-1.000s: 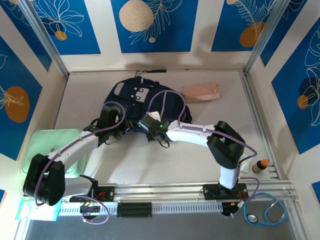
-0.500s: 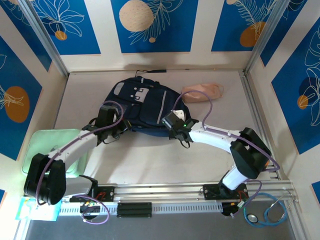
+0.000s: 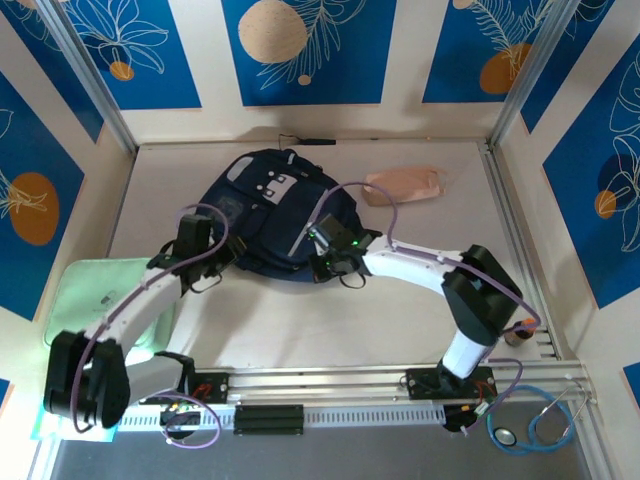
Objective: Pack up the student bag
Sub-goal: Zip the student bag at the center of the table.
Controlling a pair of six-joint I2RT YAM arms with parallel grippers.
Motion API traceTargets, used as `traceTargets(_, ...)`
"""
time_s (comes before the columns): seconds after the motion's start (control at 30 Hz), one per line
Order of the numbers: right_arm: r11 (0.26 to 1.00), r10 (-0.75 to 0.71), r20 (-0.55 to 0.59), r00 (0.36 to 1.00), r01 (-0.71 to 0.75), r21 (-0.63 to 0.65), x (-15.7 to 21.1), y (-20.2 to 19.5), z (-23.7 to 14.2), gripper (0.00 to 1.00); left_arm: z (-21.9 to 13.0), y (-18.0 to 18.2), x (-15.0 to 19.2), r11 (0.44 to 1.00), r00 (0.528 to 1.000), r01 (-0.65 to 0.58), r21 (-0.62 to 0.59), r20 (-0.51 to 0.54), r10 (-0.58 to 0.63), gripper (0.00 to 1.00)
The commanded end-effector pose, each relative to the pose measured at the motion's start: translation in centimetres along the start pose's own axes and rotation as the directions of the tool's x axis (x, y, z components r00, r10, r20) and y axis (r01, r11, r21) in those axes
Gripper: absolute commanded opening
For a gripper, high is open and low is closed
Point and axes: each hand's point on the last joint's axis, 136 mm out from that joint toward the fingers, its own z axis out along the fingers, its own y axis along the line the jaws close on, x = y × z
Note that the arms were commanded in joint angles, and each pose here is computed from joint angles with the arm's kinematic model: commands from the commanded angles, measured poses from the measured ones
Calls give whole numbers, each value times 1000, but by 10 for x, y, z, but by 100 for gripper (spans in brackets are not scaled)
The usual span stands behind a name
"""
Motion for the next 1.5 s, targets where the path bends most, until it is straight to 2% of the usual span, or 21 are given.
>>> traceTargets(0.0, 977, -48, 34, 998, 54, -208, -22, 62, 6, 0, -8, 15, 12, 998, 998, 54, -21, -10, -54, 55)
traceTargets(0.2, 944, -78, 32, 996, 84, -320, -33, 108, 11, 0, 3, -1, 32, 972, 978, 198, 124, -96, -187, 58)
traceTargets(0.47, 918, -90, 15, 996, 89, -386, -30, 125, 5, 0, 26, -10, 45, 948, 955, 275, 162, -160, -249, 62)
traceTargets(0.6, 915, -97, 9, 995, 93, -392, -28, 128, 3, 0, 36, -11, 50, 947, 952, 282, 154, -166, -256, 55)
traceTargets(0.73, 934, -100, -1, 995, 94, -346, -23, 122, 5, 0, 43, -6, 51, 956, 956, 267, 124, -158, -247, 37)
traceTargets(0.87, 981, -70, -34, 997, 62, -185, -12, 90, 10, 0, 47, 2, 51, 963, 961, 253, 94, -140, -239, 19)
traceTargets(1.0, 999, -41, -74, 996, 40, -7, 3, 46, 8, 0, 47, 7, 48, 974, 971, 218, 66, -118, -209, 7)
traceTargets(1.17, 994, 1, -107, 994, 11, 111, 14, -15, 1, 0, 49, 8, 47, 979, 975, 196, 55, -115, -189, 0)
traceTargets(1.27, 987, 30, -91, 995, -15, 163, 8, -44, -6, 0, 51, 7, 48, 979, 975, 193, 59, -122, -185, 0)
traceTargets(1.47, 978, 76, -56, 996, -64, 199, -16, -72, -6, 2, 51, 6, 49, 980, 975, 189, 65, -130, -179, 0)
